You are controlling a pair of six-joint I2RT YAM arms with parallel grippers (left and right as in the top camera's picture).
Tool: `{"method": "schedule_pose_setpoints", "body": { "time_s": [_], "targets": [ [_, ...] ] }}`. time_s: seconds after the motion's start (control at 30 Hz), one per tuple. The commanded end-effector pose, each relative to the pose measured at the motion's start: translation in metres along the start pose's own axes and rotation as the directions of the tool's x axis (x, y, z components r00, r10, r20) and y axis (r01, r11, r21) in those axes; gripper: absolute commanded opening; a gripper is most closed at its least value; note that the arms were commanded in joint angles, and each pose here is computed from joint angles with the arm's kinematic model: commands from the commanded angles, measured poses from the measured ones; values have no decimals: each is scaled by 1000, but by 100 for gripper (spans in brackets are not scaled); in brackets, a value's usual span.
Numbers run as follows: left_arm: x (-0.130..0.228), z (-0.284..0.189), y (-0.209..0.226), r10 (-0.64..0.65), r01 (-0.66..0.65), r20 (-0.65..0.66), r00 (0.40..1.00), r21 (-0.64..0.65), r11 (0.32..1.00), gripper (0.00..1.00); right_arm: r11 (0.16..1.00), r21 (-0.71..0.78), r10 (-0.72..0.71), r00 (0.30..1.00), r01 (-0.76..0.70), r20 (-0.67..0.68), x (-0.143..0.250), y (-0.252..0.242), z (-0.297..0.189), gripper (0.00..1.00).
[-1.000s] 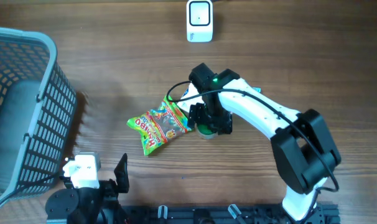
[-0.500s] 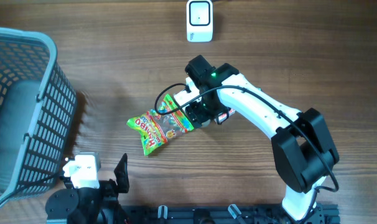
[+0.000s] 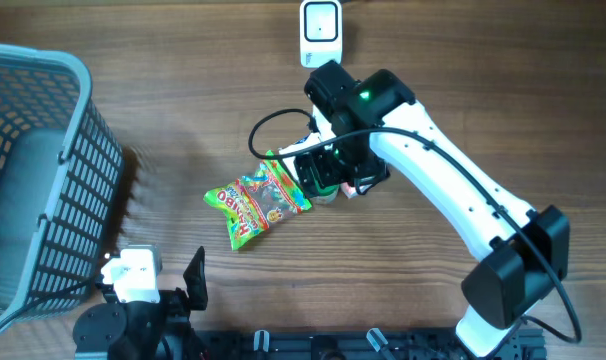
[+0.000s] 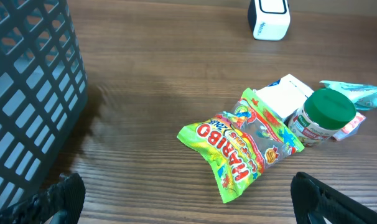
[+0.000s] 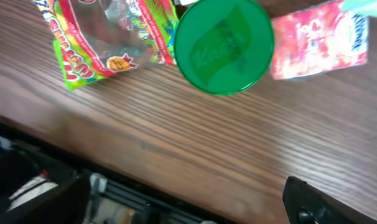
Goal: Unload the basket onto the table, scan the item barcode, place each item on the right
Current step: 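Close the right gripper around the bottle's green cap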
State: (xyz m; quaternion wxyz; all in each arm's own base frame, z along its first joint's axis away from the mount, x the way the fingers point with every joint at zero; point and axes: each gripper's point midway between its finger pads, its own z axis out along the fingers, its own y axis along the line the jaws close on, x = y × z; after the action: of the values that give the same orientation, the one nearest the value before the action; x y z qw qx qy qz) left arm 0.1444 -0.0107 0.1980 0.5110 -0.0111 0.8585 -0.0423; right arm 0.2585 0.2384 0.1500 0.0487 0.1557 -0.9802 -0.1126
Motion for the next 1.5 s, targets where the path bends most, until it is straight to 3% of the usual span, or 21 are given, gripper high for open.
{"method": "schedule_pose_setpoints", "body": {
  "time_s": [0.0, 0.13, 0.23, 0.33, 0.37, 0.4, 0.43, 0.53, 0.57, 0.63, 0.67, 0.73, 0.77, 0.8, 1.07, 1.13, 1.2, 1.27, 1.33, 1.4, 1.47],
  "targets": [
    [2, 2, -3, -15, 15, -11, 1000, 16, 1000, 100, 999, -43, 31, 1000, -30, 0, 2, 9, -5, 100],
    [2, 2, -3, -15, 16, -11, 1000, 17, 1000, 100, 999, -14, 46, 999, -46, 12, 0, 4, -5, 100],
    [2, 2, -3, -15, 15, -11, 1000, 17, 1000, 100, 983, 95, 140, 980, -155, 144, -25, -17, -8, 100],
    [2, 2, -3, -15, 15, -11, 1000, 17, 1000, 100, 957, 63, 264, 939, -283, 219, -42, -17, -7, 100],
    [2, 2, -3, -15, 16, -11, 1000, 17, 1000, 100, 874, 57, 461, 860, -483, 217, -38, -26, -4, 100],
    [2, 2, -3, -15, 16, -11, 1000, 17, 1000, 100, 730, 58, 661, 726, -681, 189, -28, -35, 2, 99],
    [2, 2, -3, -15, 16, -11, 1000, 17, 1000, 100, 645, 57, 743, 643, -762, 185, -27, -38, 6, 100],
    [2, 2, -3, -15, 16, -11, 1000, 17, 1000, 100, 472, -4, 876, 469, -881, 110, -24, -23, 9, 100],
    [2, 2, -3, -15, 16, -11, 1000, 16, 1000, 100, 453, -29, 890, 450, -891, 76, -26, -16, 9, 100],
    [2, 2, -3, -15, 15, -11, 1000, 16, 1000, 100, 504, -93, 863, 498, -858, 87, -42, -10, 8, 100],
    [2, 2, -3, -15, 16, -11, 1000, 16, 1000, 100, 482, -89, 875, 474, -872, 99, -42, -13, 11, 100],
    [2, 2, -3, -15, 16, -11, 1000, 16, 1000, 100, 200, -59, 980, 201, -978, -2, -30, -6, 21, 100],
    [2, 2, -3, -15, 16, -11, 1000, 17, 1000, 100, 154, -47, 988, 155, -987, -15, -29, -5, 26, 100],
    [2, 2, -3, -15, 15, -11, 1000, 16, 1000, 100, 122, -30, 992, 123, -992, -30, -32, -4, 35, 100],
    [2, 2, -3, -15, 16, -11, 1000, 16, 1000, 100, 80, 108, 996, 76, -991, -36, -42, -14, 107, 100],
    [2, 2, -3, -15, 15, -11, 1000, 17, 1000, 100, 118, 114, 992, 122, -987, 27, -44, -27, 113, 98],
    [2, 2, -3, -15, 16, -11, 1000, 16, 1000, 100, 249, 116, 965, 256, -962, 55, -46, -34, 113, 88],
    [2, 2, -3, -15, 16, -11, 1000, 17, 1000, 100, 455, 130, 886, 463, -881, 36, -46, -35, 113, 71],
    [2, 2, -3, -15, 16, -11, 1000, 17, 1000, 100, 626, 150, 775, 632, -765, -6, -41, -36, 112, 68],
    [2, 2, -3, -15, 16, -11, 1000, 16, 1000, 100, 841, 145, 534, 844, -522, -58, -39, -36, 112, 70],
    [2, 2, -3, -15, 16, -11, 1000, 16, 1000, 100, 978, 122, 186, 974, -171, -127, -34, -38, 111, 70]
  ]
}}
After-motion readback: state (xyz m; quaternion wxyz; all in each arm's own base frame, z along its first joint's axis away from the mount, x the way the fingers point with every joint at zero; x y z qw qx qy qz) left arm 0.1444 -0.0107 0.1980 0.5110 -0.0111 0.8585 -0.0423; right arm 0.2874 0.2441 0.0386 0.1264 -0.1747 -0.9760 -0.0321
